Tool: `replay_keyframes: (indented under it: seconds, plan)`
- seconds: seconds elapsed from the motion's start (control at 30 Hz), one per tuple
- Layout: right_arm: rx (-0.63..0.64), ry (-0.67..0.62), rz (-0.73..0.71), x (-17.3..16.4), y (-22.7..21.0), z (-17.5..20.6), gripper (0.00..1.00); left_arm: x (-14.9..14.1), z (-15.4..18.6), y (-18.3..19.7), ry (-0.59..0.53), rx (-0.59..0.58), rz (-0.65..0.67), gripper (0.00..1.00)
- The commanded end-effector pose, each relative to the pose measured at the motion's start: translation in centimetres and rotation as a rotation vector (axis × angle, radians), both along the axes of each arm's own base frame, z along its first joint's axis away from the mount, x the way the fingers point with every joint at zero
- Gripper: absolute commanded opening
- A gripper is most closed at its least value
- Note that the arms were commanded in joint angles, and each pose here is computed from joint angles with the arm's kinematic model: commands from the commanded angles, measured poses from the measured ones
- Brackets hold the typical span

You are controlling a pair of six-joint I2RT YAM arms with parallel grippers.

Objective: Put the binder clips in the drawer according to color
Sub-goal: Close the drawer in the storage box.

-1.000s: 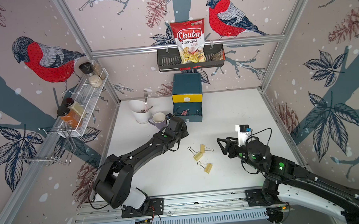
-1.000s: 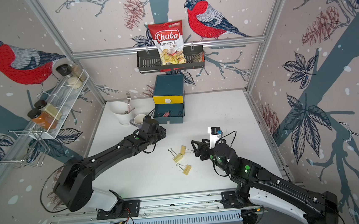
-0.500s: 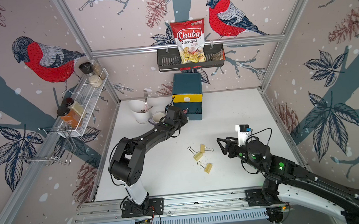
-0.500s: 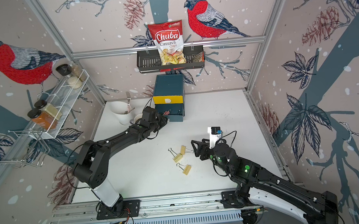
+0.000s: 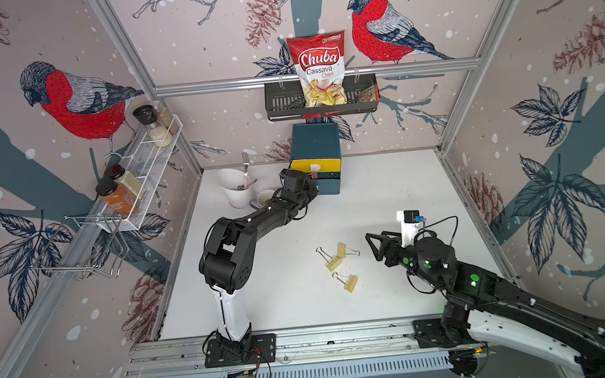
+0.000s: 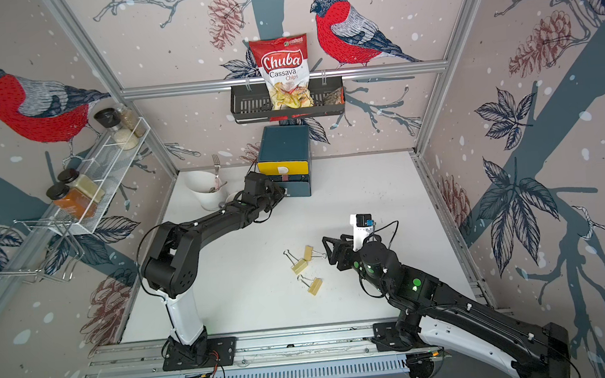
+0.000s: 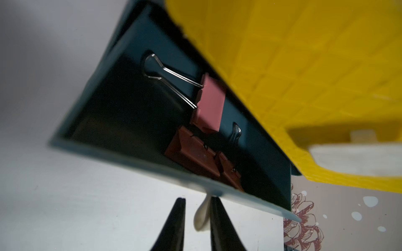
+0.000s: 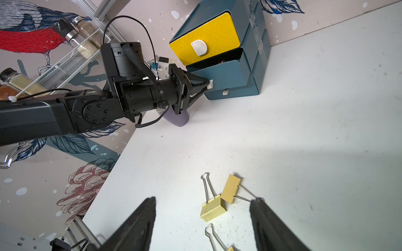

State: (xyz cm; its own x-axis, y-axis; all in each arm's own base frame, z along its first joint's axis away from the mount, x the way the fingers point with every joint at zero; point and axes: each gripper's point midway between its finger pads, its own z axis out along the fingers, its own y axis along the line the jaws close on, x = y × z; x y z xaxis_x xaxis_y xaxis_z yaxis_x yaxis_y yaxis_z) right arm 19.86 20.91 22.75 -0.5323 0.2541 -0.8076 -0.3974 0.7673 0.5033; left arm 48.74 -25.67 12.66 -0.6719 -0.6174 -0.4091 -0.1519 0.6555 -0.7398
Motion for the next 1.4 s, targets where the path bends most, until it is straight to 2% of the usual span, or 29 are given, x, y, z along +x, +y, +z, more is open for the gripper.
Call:
replay_keyframes:
  seconds: [0.0, 0.67, 0.97, 1.13, 1.37]
  plan:
    - [0.018, -0.003, -0.006, 0.0, -0.1, 0.4, 0.73, 1.4, 1.1, 0.3, -0.048, -0.083, 0.052, 0.25]
    - [0.011, 0.006, -0.003, 0.2, 0.3, -0.4, 0.74, 3.6, 0.9, 0.1, -0.042, -0.215, 0.113, 0.26]
    - [0.012, 0.012, -0.006, 0.2, 0.3, -0.8, 0.74, 3.8, 1.3, 0.2, -0.044, -0.221, 0.095, 0.36]
    - [0.010, 0.015, -0.006, 0.2, 0.3, -1.0, 0.74, 3.0, 1.0, 0.3, -0.029, -0.226, 0.080, 0.42]
    - [0.012, 0.020, -0.006, 0.3, 0.4, -1.3, 0.74, 0.3, -0.9, 0.0, -0.004, -0.216, 0.098, 0.36]
